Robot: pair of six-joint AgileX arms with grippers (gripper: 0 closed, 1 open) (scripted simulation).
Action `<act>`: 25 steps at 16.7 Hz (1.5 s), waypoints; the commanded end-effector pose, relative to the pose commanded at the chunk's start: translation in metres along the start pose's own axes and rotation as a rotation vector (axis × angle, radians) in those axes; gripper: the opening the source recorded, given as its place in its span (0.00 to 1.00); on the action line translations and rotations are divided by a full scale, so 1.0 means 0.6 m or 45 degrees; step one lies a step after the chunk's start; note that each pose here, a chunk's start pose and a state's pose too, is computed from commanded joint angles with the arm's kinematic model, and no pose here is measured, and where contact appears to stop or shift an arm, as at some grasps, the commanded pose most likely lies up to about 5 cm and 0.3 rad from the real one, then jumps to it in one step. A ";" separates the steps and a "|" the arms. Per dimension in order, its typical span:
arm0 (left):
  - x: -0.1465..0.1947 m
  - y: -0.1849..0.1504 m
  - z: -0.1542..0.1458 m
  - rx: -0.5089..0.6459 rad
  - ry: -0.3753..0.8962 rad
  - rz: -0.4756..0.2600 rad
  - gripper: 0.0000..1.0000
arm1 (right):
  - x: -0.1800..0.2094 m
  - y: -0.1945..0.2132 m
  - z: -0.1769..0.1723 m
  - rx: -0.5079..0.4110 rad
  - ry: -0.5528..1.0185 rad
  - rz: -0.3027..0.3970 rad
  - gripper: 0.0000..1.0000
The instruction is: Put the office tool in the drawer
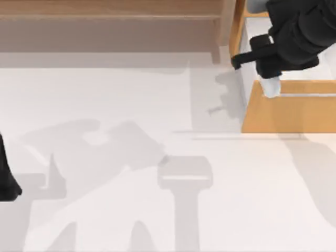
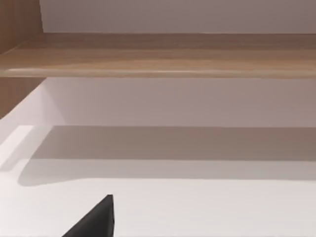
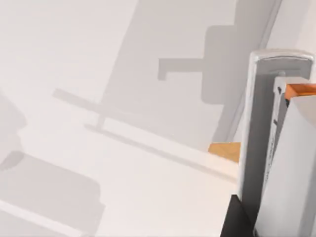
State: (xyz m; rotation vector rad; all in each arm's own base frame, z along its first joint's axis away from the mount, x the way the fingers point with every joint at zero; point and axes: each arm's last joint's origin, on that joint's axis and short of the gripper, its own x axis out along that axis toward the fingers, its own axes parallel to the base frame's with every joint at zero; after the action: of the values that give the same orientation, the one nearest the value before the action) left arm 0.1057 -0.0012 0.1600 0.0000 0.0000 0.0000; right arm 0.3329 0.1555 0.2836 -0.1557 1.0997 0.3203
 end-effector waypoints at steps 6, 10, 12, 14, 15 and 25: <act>0.000 0.000 0.000 0.000 0.000 0.000 1.00 | 0.003 -0.091 0.069 0.084 -0.061 -0.080 0.00; 0.000 0.000 0.000 0.000 0.000 0.000 1.00 | 0.021 -0.141 0.101 0.148 -0.058 -0.123 0.00; 0.000 0.000 0.000 0.000 0.000 0.000 1.00 | 0.043 -0.169 0.109 0.193 -0.017 -0.144 0.00; 0.000 0.000 0.000 0.000 0.000 0.000 1.00 | 0.075 -0.194 0.111 0.241 0.061 -0.158 0.00; 0.000 0.000 0.000 0.000 0.000 0.000 1.00 | 0.100 -0.203 0.108 0.270 0.126 -0.159 0.00; 0.000 0.000 0.000 0.000 0.000 0.000 1.00 | 0.252 -0.216 0.073 0.419 0.579 -0.156 0.00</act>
State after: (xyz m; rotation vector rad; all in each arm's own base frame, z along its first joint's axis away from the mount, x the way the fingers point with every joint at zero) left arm 0.1057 -0.0012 0.1600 0.0000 0.0000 0.0000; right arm 0.4756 0.0721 0.1641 0.0001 1.5686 -0.0135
